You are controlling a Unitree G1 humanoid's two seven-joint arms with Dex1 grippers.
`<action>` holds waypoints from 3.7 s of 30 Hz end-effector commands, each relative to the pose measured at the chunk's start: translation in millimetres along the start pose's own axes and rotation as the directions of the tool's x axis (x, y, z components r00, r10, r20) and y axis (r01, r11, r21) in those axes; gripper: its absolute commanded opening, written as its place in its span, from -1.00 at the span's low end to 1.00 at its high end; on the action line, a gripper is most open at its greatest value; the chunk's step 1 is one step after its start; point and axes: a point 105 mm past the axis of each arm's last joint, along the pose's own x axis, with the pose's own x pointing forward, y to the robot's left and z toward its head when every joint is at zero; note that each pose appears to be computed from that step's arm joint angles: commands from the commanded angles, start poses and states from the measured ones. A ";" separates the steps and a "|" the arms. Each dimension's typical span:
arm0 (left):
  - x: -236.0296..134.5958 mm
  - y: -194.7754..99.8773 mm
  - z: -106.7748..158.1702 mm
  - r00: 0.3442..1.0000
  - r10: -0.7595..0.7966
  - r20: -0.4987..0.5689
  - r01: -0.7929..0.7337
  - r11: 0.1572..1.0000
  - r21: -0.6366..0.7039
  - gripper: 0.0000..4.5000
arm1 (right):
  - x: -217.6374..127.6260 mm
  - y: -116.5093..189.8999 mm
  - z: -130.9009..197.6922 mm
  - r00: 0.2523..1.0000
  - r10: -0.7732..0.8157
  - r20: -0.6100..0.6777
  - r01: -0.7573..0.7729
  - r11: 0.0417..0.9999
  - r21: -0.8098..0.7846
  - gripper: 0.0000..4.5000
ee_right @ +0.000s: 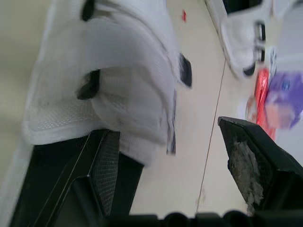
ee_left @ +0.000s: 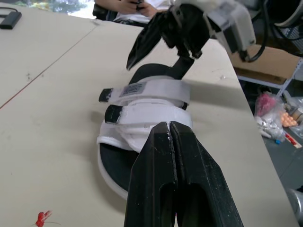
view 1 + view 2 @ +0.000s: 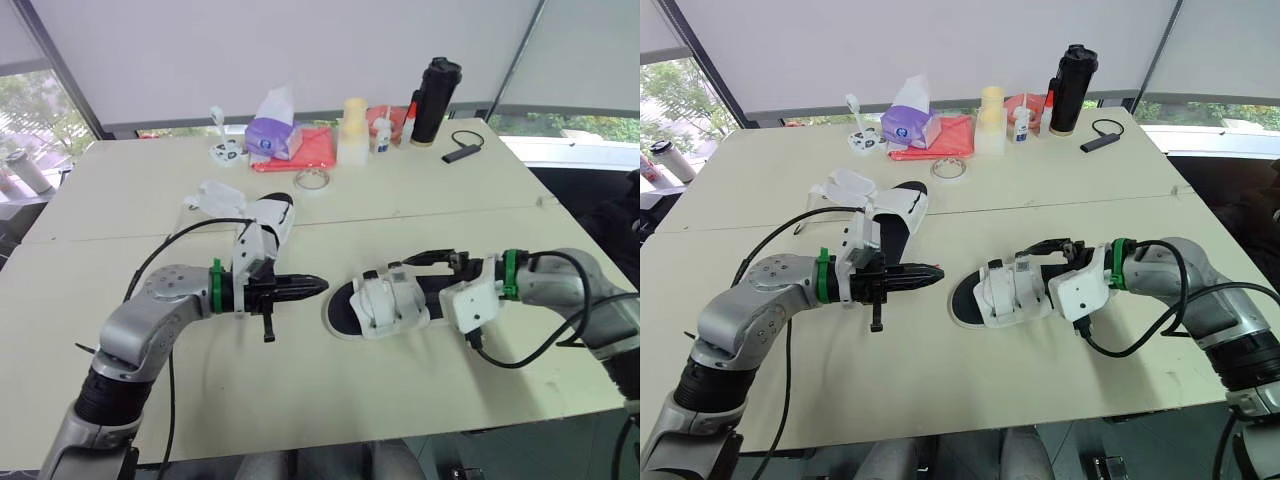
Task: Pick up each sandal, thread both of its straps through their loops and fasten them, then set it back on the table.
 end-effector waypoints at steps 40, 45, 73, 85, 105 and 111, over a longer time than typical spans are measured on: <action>-2.5 3.3 16.6 0.992 0.098 0.081 -0.102 0.994 0.047 -1.00 | 11.9 -86.6 -65.3 0.850 -0.375 -0.371 0.484 0.834 0.265 -0.98; -0.9 4.1 15.9 0.991 0.109 0.082 -0.113 0.992 0.052 -1.00 | 4.6 -90.9 -120.5 0.692 -0.390 -0.607 0.556 0.825 0.104 -0.98; 2.5 1.3 15.3 0.986 0.139 0.091 -0.144 0.988 0.052 -1.00 | 8.4 -36.1 -170.2 0.618 -0.196 -0.761 0.463 0.874 0.151 0.99; 1.0 2.0 15.5 0.985 0.150 0.090 -0.155 0.987 0.051 -1.00 | -15.8 -42.9 -131.0 0.716 -0.138 -0.685 0.392 0.891 0.229 0.99; -15.4 32.6 13.2 0.934 0.353 0.054 -0.356 0.906 0.229 -1.00 | -14.8 -81.0 59.2 0.925 -0.298 0.234 -0.162 0.247 0.955 0.99; -29.1 52.9 16.3 0.866 0.494 0.078 -0.490 0.805 0.335 -1.00 | -7.4 -85.0 64.9 0.904 -0.349 0.247 -0.214 0.130 0.968 0.99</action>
